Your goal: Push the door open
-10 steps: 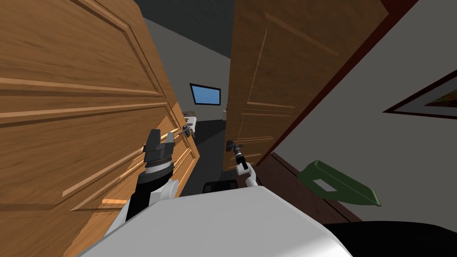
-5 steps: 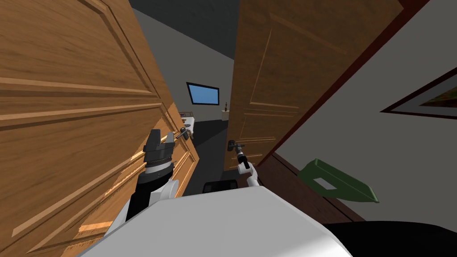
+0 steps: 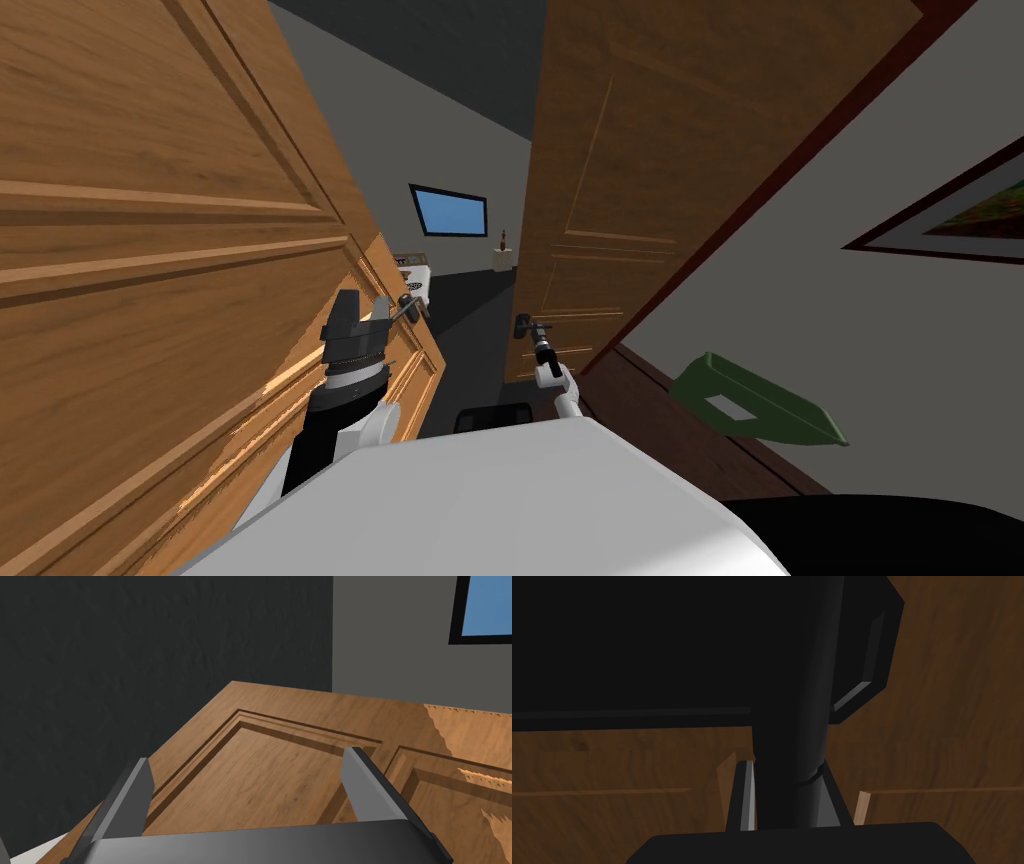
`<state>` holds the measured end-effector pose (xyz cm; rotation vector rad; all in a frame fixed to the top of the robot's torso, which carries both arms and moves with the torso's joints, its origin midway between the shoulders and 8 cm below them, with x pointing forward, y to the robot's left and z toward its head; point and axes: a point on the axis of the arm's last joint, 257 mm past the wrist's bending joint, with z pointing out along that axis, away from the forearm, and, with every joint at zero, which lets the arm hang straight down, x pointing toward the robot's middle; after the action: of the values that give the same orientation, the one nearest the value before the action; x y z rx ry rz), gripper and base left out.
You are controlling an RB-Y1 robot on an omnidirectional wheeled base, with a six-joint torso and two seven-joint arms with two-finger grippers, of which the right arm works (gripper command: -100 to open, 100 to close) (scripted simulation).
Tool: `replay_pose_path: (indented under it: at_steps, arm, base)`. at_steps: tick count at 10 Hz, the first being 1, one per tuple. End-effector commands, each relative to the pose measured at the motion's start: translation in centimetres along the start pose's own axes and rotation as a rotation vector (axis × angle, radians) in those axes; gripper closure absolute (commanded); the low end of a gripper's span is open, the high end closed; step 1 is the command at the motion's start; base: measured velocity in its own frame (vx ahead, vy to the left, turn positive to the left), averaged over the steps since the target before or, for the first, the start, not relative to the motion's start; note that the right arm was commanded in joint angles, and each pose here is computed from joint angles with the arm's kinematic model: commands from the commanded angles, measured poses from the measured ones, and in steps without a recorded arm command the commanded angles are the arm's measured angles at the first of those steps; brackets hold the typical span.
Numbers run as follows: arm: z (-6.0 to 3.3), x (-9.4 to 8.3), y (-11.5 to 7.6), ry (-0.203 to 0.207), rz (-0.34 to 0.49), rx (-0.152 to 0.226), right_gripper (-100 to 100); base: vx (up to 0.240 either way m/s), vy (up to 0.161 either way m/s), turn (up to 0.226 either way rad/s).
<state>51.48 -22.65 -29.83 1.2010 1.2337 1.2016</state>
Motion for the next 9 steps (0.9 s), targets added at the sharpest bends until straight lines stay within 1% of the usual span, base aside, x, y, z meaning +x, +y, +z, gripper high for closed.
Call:
replay_pose_path:
  at_steps: [1, 3, 5, 6, 7, 9]
  arm:
    - [0.35, -1.4, 0.7, -0.031, -0.001, -0.015, 100]
    - [0.38, -2.2, 0.6, -0.053, 0.006, -0.013, 100]
    - [0.39, -2.6, 0.6, -0.067, 0.013, -0.012, 100]
    - [0.23, -2.6, 0.2, -0.065, 0.011, -0.004, 100]
    - [0.18, -3.2, 0.5, -0.063, -0.011, -0.009, 100]
    - [0.05, -3.5, 0.5, -0.059, -0.029, -0.009, 100]
  base:
    - [0.182, 0.159, -0.102]
    - [0.175, 0.131, -0.094]
    - [0.172, 0.101, -0.049]
    - [0.075, 0.038, -0.029]
    - [0.152, 0.012, -0.167]
    - [0.204, -0.009, -0.151]
